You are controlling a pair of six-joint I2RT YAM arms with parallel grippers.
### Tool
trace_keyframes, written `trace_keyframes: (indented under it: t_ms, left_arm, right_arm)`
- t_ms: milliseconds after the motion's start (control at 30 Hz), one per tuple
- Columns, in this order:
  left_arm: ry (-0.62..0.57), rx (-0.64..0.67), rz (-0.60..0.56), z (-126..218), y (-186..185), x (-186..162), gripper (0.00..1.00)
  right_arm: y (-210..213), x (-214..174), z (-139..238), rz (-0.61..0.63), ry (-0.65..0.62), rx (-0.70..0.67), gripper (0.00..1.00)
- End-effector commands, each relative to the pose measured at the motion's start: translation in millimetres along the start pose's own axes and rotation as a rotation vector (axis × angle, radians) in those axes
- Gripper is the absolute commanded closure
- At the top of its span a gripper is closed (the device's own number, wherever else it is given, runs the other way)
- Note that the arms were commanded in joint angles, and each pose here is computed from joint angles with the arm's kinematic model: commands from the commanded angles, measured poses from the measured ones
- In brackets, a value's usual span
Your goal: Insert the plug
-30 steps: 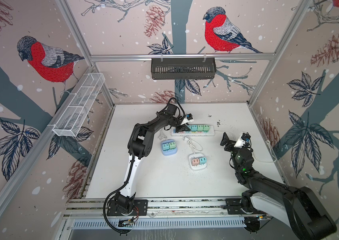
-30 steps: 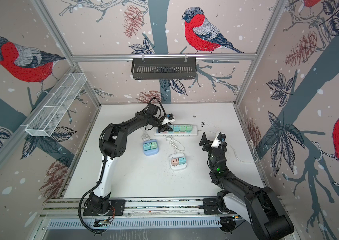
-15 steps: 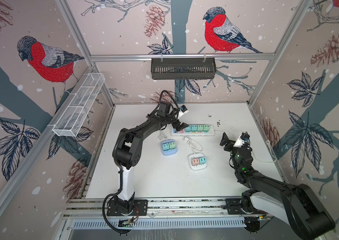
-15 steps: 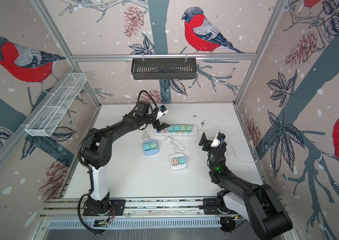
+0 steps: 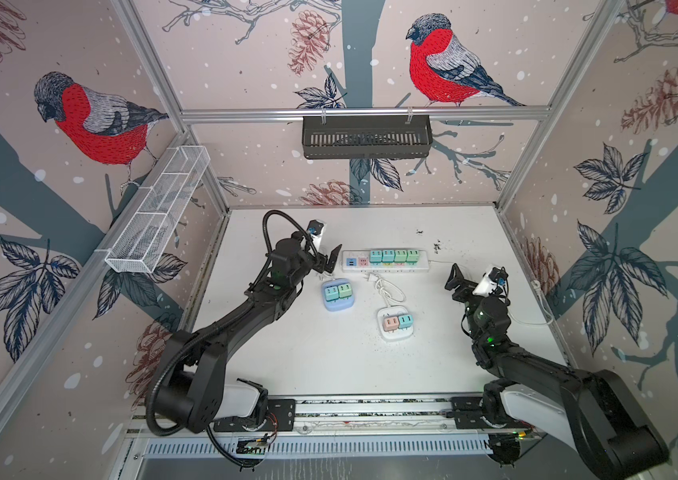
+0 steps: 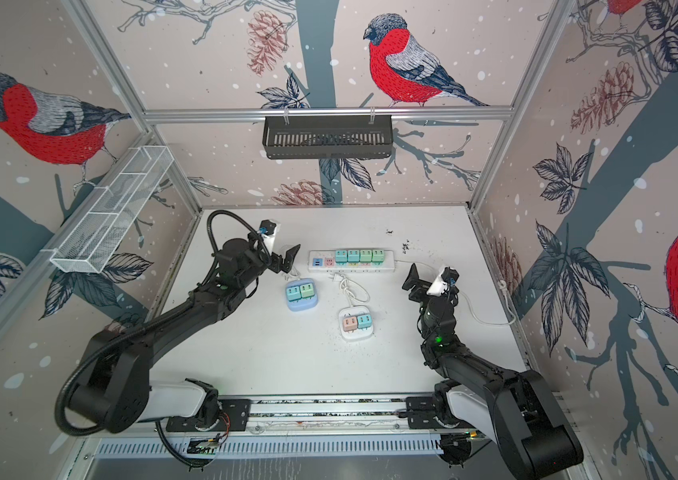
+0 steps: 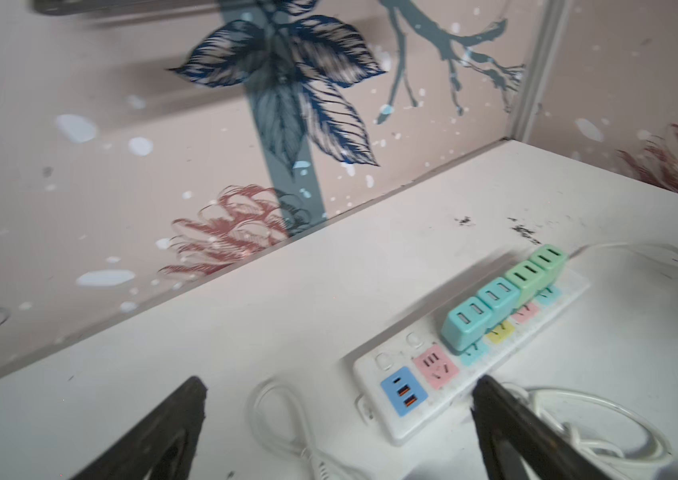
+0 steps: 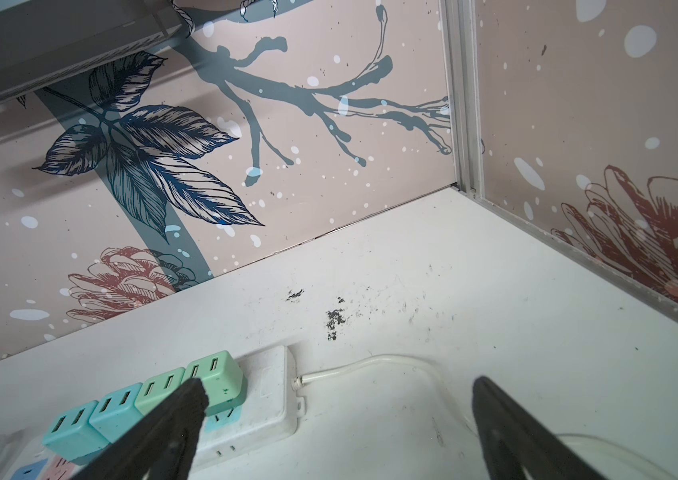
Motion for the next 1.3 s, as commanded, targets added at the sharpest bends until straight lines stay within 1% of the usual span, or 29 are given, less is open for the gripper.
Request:
trace_keyframes:
  t_ms: [0, 33, 100, 167, 233, 267, 333, 400, 533, 600, 633, 667, 700, 767, 833, 933, 1000, 1067, 1100, 1133, 1167, 1200, 1267]
  left_arm:
    - [-0.137, 0.211, 0.105, 26.6, 25.5, -3.0, 0.01]
    - [-0.156, 0.262, 0.122, 34.1, 32.9, -9.0, 0.01]
    - [-0.155, 0.328, 0.123, 41.2, 43.3, -20.6, 0.01]
    - [-0.132, 0.387, 0.12, 42.4, 49.9, -30.3, 0.01]
    - [-0.135, 0.463, 0.131, 43.4, 56.9, -39.5, 0.01]
    - [-0.142, 0.497, 0.14, 44.3, 59.7, -43.1, 0.01]
    - [-0.166, 0.604, 0.161, 48.8, 68.1, -49.7, 0.01]
    - [-0.217, 0.716, 0.191, 54.8, 76.1, -51.1, 0.01]
    - [-0.227, 0.819, 0.185, 61.5, 82.5, -57.0, 0.01]
    - [-0.231, 0.813, 0.161, 65.0, 82.9, -67.7, 0.01]
    - [-0.227, 0.773, 0.135, 66.0, 81.9, -74.5, 0.01]
    - [-0.224, 0.723, 0.111, 65.8, 79.9, -78.6, 0.01]
    - [-0.224, 0.701, 0.088, 66.8, 78.9, -82.4, 0.01]
    - [-0.227, 0.731, 0.062, 70.1, 81.9, -87.1, 0.01]
    - [-0.239, 0.757, 0.084, 72.1, 89.5, -88.3, 0.01]
    - [-0.19, 0.688, 0.113, 66.0, 97.6, -87.1, 0.01]
    - [-0.178, 0.633, 0.13, 64.3, 101.1, -86.0, 0.01]
    - [-0.215, 0.564, 0.146, 67.5, 97.8, -89.8, 0.01]
    - [-0.254, 0.562, 0.156, 73.1, 98.8, -97.7, 0.01]
    - [-0.299, 0.639, 0.189, 78.6, 105.6, -104.4, 0.01]
    - [-0.343, 0.689, 0.205, 82.2, 111.5, -106.3, 0.02]
    - [-0.365, 0.672, 0.187, 84.3, 110.8, -106.4, 0.01]
    - [-0.316, 0.598, 0.157, 83.1, 104.6, -109.3, 0.01]
  right_arm:
    - [-1.9, 7.8, 4.4, -0.035, -0.062, 0.004, 0.0]
    - [-3.7, 7.3, 6.5, -0.04, -0.068, -0.004, 0.01]
    - [-7.3, 7.9, 8.2, -0.054, -0.073, -0.021, 0.0]
    - [-10.8, 7.5, 8.3, -0.064, -0.063, -0.038, 0.01]
    - [-13.3, 9.1, 6.9, -0.071, -0.044, -0.054, 0.01]
    - [-13.6, 10.3, 6.4, -0.072, -0.035, -0.059, 0.0]
    - [-13.9, 14.3, 6.8, -0.069, -0.03, -0.063, 0.01]
    - [-15.4, 17.2, 8.2, -0.073, -0.03, -0.078, 0.0]
    - [-22.8, 26.3, 7.3, -0.088, 0.001, -0.19, 0.0]
    - [-27.7, 31.5, 6.8, -0.101, -0.015, -0.26, 0.0]
    - [-28.6, 33.7, 6.2, -0.081, -0.034, -0.265, 0.0]
    - [-28.0, 35.3, 5.2, -0.044, -0.044, -0.26, 0.0]
    - [-27.3, 35.8, 3.3, 0.002, -0.047, -0.258, 0.01]
    - [-24.4, 36.0, -3.0, 0.079, -0.041, -0.248, 0.01]
    - [-19.6, 36.0, -13.9, 0.136, -0.015, -0.231, 0.01]
    - [-22.5, 24.9, -24.6, 0.194, 0.051, -0.299, 0.01]
    - [-26.5, 13.0, -23.3, 0.241, 0.087, -0.33, 0.01]
    - [-30.9, 2.7, -18.9, 0.261, 0.095, -0.348, 0.01]
    - [-34.2, -0.8, -16.9, 0.253, 0.077, -0.345, 0.0]
    - [-40.0, -5.8, -16.3, 0.233, 0.064, -0.348, 0.01]
    - [-45.8, -8.7, -18.1, 0.208, 0.053, -0.368, 0.0]
    - [-50.0, -12.1, -22.2, 0.213, 0.061, -0.403, 0.0]
    - [-44.9, -12.6, -34.5, 0.248, 0.113, -0.385, 0.0]
Point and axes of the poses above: each gripper's point midway between its finger pads, its own z axis back along the fingers, its own y axis along the line the jaws close on, x = y × z, the point moved 9 cm from there along z, back along the fingers, and after that the axes turned 13 degrees about z, right-handed, at the moved point
